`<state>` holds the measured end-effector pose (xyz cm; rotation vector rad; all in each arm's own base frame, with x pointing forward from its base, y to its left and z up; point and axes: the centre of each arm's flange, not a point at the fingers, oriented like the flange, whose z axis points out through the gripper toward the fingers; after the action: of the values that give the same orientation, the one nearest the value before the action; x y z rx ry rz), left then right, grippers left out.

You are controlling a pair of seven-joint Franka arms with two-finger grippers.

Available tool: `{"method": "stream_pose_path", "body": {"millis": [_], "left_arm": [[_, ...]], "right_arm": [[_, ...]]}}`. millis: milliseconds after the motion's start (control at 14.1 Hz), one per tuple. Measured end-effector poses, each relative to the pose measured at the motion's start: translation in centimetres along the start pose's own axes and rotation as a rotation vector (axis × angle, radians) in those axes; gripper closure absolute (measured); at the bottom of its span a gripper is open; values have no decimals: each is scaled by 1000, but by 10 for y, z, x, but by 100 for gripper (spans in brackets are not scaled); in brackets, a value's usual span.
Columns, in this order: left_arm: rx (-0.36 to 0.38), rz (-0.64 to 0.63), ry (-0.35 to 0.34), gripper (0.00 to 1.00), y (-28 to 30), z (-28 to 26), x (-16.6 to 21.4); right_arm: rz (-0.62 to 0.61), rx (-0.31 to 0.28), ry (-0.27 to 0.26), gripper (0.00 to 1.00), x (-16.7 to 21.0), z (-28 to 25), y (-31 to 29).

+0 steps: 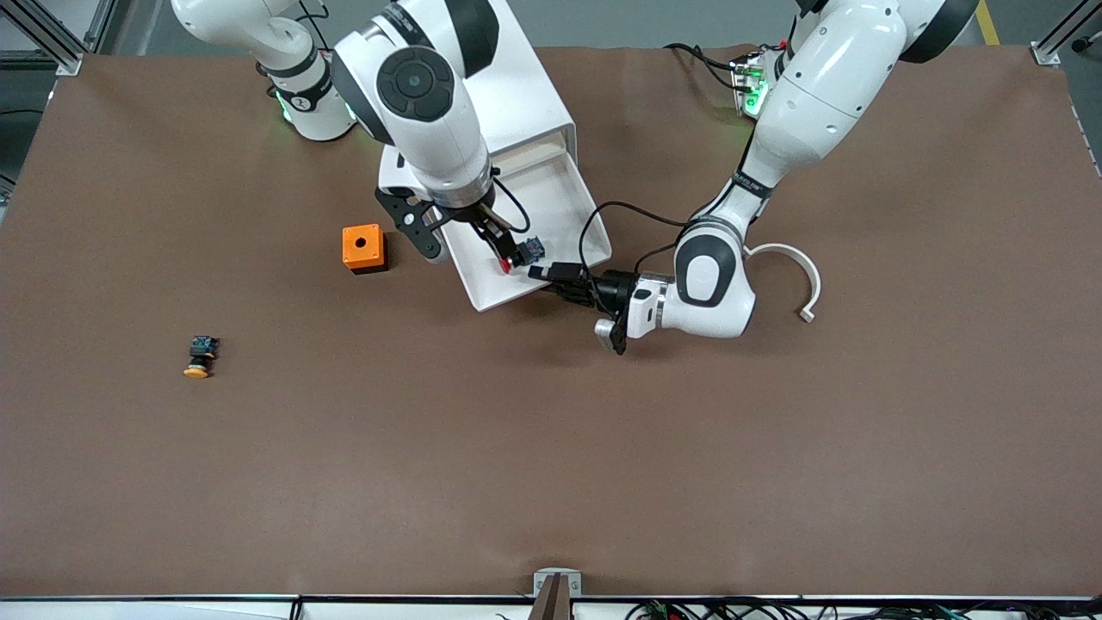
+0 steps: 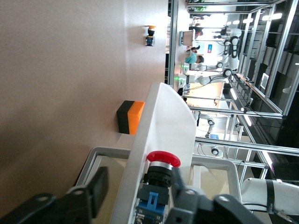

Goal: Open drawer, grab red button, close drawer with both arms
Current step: 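Grasp the red button in the drawer with the right gripper while the left gripper withdraws, then lift the red button out of the drawer with the right gripper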

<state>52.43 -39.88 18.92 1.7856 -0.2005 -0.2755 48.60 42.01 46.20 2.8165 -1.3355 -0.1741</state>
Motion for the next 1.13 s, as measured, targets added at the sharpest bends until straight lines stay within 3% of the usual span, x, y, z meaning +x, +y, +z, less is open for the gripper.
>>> {"method": "stream_pose_path", "body": {"millis": [213, 284, 567, 1134], "left_arm": [[102, -88, -35, 3, 13, -28, 21], [138, -113, -36, 0, 20, -41, 30], [263, -151, -28, 0, 34, -83, 53], [534, -153, -35, 0, 42, -133, 71]], "right_arm": [[37, 1, 2, 0, -6, 19, -9], [41, 3, 3, 0, -10, 26, -11], [113, 25, 3, 0, -14, 55, -16], [133, -44, 18, 0, -44, 105, -18]]}}
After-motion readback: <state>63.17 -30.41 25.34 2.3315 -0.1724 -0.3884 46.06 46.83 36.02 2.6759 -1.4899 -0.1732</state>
